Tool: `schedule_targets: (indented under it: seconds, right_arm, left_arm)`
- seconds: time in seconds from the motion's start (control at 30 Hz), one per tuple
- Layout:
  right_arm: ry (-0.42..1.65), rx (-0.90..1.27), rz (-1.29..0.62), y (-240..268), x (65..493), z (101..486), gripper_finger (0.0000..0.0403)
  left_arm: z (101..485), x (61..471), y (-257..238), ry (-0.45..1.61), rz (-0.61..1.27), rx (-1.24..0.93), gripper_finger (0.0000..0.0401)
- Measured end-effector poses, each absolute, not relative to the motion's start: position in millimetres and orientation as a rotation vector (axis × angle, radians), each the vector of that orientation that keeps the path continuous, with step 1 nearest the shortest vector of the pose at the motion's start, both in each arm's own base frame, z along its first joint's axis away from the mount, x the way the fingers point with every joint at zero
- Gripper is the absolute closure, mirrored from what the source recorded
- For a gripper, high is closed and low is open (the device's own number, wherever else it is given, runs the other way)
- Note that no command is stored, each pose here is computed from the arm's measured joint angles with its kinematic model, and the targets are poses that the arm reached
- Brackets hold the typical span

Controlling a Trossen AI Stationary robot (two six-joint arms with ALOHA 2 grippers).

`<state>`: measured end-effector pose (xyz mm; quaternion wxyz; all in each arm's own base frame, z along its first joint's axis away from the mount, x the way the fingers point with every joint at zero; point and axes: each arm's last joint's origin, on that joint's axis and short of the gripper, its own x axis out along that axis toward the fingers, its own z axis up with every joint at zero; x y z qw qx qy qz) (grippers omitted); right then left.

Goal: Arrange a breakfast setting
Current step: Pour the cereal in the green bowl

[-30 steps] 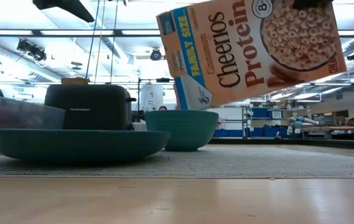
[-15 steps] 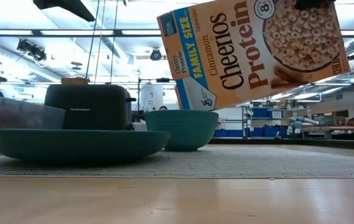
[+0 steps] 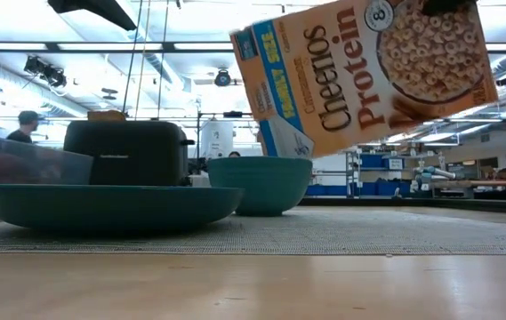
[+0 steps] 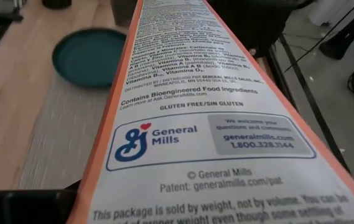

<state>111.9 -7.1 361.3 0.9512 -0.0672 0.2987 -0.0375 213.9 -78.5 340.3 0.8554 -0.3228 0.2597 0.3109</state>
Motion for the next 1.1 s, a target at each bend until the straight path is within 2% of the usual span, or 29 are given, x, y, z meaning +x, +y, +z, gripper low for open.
schedule_targets:
  seconds: [1.1]
  right_arm:
    - [0.598, -0.105, -0.050, -6, 102, 366, 0.0170]
  left_arm:
    - [345, 219, -81, 0.488, 0.618, -0.734, 0.0097]
